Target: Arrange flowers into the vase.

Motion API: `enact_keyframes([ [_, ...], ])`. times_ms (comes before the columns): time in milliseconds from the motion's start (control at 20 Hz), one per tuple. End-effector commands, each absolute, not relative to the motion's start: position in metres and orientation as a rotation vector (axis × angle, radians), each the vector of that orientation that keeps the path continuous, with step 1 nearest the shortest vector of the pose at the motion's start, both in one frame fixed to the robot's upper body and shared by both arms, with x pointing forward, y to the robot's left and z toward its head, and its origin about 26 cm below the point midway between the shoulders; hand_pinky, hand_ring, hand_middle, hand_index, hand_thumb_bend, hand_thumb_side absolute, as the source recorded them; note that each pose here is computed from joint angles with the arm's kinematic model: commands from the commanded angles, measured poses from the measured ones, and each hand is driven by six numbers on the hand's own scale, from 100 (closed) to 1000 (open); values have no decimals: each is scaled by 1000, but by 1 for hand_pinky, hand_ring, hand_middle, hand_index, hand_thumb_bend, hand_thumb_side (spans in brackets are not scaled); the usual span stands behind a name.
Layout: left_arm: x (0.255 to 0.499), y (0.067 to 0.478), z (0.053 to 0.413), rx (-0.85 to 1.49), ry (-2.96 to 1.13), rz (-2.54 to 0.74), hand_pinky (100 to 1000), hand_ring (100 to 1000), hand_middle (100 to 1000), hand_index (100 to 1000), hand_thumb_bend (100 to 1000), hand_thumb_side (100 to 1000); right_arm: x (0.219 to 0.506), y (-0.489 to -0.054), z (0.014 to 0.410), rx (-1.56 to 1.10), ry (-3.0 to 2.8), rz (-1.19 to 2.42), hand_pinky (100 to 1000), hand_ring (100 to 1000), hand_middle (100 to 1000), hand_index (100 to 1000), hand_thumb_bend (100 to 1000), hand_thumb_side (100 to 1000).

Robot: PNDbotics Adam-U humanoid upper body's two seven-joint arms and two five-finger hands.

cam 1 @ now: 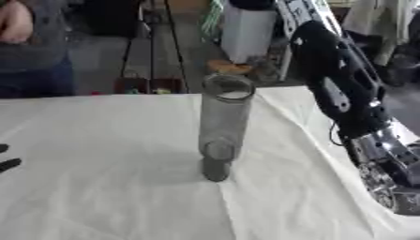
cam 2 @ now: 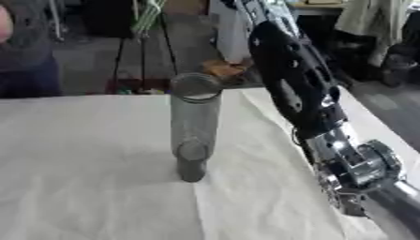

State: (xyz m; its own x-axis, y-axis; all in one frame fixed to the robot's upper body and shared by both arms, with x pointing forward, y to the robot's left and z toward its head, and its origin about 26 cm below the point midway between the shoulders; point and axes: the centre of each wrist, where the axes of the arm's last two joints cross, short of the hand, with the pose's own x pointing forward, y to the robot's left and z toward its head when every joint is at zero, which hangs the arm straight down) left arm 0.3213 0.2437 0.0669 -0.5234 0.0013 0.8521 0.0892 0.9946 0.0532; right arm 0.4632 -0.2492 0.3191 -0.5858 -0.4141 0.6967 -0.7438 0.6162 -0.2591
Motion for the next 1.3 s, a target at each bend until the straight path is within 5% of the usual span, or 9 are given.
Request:
enact_keyframes([
  [50, 324, 242, 75, -72, -2148, -112, 705, 939, 649, 792, 966, 782, 457, -259, 340, 840, -2333, 796, 100, 100, 200, 546, 100, 374],
  [450, 323, 243, 74, -68, -2146, -110, 705, 939, 650, 792, 965, 782, 457, -265, 341, 751, -2445, 870, 100, 100, 278, 568, 100, 384],
  [1300, 321, 248, 71, -48, -2137, -111, 706, 941, 650, 792, 964, 781, 464, -300, 333, 530, -2531, 1088, 100, 100, 277, 549, 100, 356],
])
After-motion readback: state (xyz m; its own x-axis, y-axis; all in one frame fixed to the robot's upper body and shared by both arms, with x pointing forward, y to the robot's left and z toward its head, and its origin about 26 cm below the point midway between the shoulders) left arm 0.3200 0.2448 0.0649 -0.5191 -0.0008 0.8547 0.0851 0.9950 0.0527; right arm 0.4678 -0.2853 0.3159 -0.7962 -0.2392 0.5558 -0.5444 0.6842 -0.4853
